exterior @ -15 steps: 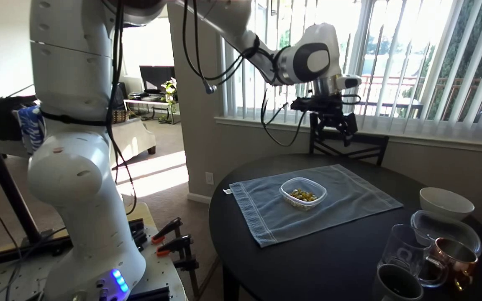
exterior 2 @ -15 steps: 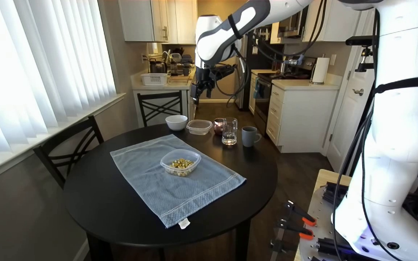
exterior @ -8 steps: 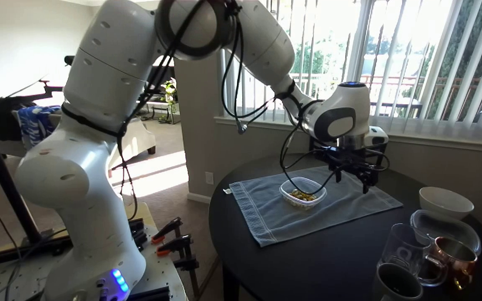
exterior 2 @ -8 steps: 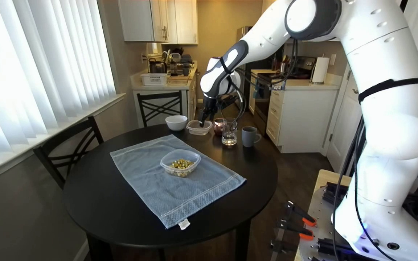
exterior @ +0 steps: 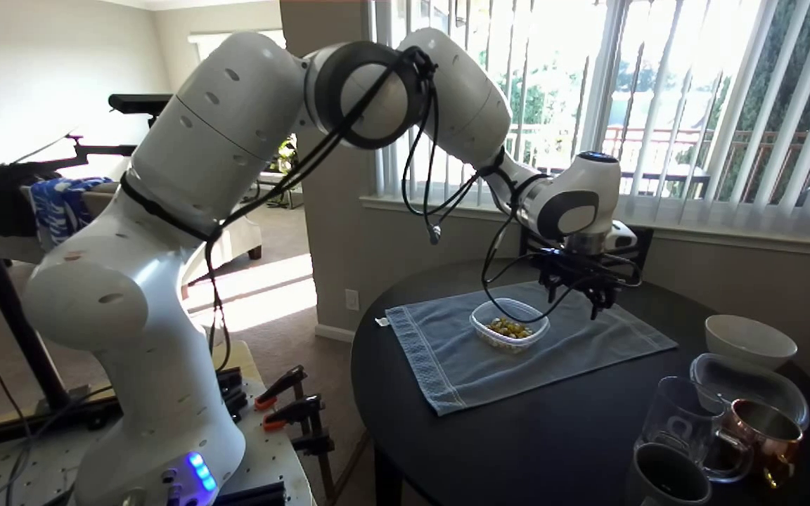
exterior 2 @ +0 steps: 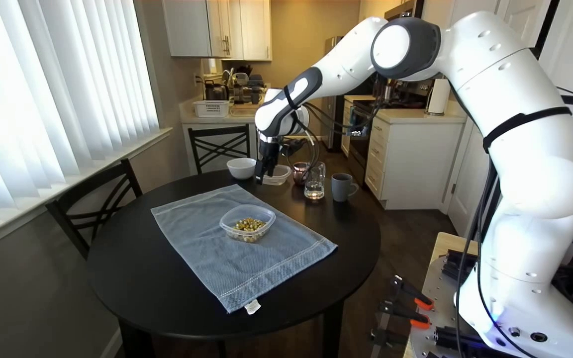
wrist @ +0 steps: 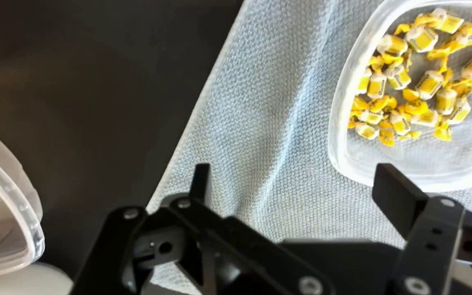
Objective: Pour the candy out of the bowl and onto the blue towel.
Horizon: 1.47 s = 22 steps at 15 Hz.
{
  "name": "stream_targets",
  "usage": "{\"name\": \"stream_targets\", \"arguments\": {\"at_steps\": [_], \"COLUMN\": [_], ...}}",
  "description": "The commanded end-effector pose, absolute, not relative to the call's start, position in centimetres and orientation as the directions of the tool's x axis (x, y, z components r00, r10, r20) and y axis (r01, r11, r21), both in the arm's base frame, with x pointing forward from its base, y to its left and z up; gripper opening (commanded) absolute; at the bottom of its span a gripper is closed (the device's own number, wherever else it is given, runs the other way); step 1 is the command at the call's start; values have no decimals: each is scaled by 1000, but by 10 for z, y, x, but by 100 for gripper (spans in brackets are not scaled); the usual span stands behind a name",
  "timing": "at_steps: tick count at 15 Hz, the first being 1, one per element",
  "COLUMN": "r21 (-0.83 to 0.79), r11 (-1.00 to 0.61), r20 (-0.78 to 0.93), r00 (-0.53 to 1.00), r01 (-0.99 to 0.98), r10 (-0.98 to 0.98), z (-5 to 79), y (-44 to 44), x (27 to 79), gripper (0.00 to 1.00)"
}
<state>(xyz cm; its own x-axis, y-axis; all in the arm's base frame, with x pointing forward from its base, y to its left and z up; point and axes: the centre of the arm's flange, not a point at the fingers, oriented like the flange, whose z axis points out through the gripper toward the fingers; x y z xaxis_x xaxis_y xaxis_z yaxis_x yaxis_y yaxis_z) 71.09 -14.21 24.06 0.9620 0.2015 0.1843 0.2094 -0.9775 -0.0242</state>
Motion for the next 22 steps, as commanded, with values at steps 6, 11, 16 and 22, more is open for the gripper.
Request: {"name": "stream_targets", "arguments": {"at_steps": [6,11,16,22], "r21": [-151,-176,-188,-181], "r11": [-956,-934,-951,-963], "r20": [53,15,-99,-140], "r00": [968,950,959,964], "r01": [252,310,245,202], "r10": [247,313,266,228], "z": [177,176,152,124], "y": [-145,-105,-119,-150], "x": [748,766,765,759], "gripper": [100,100,100,60]}}
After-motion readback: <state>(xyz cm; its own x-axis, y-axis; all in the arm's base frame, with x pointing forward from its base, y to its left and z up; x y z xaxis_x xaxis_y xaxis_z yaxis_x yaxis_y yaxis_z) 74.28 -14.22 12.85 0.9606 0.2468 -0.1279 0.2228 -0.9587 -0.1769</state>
